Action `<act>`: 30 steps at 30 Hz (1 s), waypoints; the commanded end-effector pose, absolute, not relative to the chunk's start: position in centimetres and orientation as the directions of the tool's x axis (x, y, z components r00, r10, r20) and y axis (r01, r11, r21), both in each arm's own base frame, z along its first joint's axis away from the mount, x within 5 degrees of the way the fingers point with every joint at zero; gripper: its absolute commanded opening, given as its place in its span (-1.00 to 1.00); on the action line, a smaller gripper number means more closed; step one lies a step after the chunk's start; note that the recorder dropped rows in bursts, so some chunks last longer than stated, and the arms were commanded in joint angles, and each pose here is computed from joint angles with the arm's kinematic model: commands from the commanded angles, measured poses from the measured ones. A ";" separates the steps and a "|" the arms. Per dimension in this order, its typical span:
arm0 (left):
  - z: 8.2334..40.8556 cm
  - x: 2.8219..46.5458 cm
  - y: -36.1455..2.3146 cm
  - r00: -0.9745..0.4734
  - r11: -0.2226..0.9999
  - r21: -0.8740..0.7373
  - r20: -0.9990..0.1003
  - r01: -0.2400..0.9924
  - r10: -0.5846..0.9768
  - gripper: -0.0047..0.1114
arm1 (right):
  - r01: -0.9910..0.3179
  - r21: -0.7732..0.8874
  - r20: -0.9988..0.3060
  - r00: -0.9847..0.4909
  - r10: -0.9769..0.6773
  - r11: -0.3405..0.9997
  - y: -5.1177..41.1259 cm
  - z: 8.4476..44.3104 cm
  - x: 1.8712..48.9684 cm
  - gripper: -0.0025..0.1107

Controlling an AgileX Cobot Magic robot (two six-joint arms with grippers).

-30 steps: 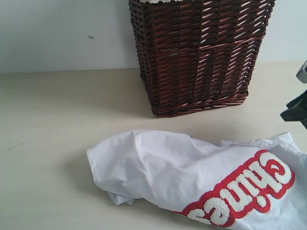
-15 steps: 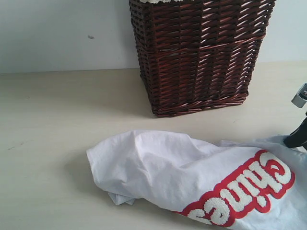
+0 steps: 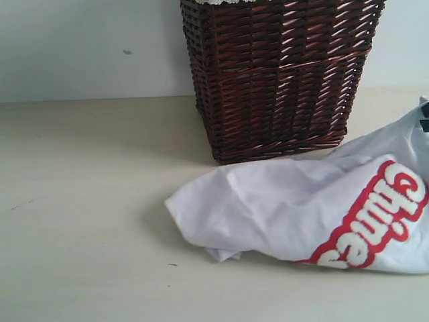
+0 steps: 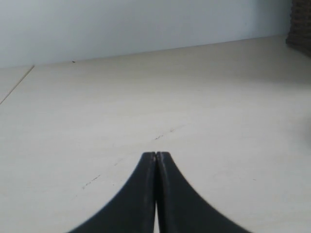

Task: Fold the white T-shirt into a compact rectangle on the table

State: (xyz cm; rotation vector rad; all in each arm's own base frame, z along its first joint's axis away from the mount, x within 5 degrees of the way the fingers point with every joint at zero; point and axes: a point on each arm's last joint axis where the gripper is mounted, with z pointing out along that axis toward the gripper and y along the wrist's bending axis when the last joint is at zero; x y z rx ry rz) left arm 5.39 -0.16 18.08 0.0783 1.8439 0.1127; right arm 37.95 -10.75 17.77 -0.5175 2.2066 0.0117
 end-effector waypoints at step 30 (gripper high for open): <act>18.2 5.4 -0.2 -0.260 0.993 0.117 -0.959 -0.002 0.113 -0.92 | -0.976 -0.056 -0.280 -0.187 -0.942 0.211 -7.0 10.6 27.7 -0.20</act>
